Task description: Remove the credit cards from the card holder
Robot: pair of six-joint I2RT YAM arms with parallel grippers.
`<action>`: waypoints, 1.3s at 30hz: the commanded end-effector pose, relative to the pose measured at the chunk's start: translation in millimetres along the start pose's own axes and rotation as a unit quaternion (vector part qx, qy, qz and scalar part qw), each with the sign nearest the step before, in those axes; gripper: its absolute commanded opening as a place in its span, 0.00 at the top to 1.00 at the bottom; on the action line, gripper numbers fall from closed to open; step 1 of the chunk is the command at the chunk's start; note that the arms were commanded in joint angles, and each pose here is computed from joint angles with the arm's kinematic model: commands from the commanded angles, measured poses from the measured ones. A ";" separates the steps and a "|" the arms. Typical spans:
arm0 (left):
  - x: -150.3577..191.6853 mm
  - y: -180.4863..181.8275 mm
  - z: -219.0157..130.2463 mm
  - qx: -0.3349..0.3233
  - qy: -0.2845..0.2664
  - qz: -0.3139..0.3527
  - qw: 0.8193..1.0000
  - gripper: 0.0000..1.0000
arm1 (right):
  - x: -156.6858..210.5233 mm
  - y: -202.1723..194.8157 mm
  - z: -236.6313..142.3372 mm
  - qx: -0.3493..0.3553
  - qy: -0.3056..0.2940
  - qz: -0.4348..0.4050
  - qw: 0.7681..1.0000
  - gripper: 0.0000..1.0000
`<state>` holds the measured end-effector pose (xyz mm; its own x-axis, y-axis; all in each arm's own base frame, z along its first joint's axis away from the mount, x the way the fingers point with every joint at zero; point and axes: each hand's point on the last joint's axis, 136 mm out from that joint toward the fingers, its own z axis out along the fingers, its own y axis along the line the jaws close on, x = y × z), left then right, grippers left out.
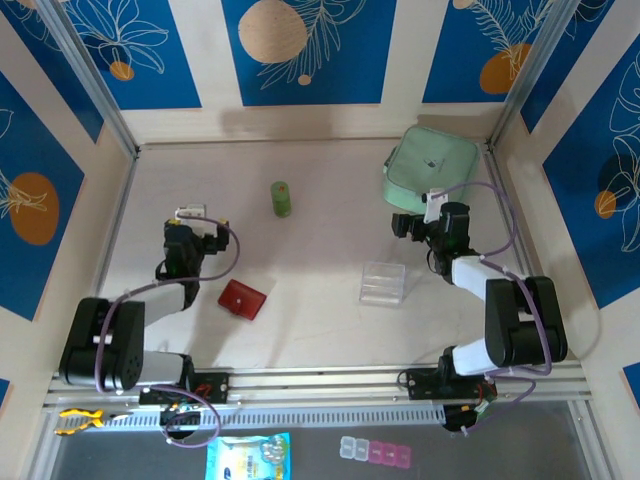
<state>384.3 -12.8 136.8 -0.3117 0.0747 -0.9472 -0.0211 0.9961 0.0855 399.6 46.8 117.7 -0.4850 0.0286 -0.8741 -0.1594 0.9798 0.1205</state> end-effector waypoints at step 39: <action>-34.7 -14.7 -69.0 0.070 0.207 -0.045 0.975 0.00 | 91.6 47.9 -99.9 0.060 0.321 0.172 0.929 0.48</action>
<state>329.2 -34.8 179.5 -0.6747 -0.0335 -0.7373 0.0444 0.9953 -0.0858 268.1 73.1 94.3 -0.8877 0.2385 -0.3938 0.1501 0.9586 0.2422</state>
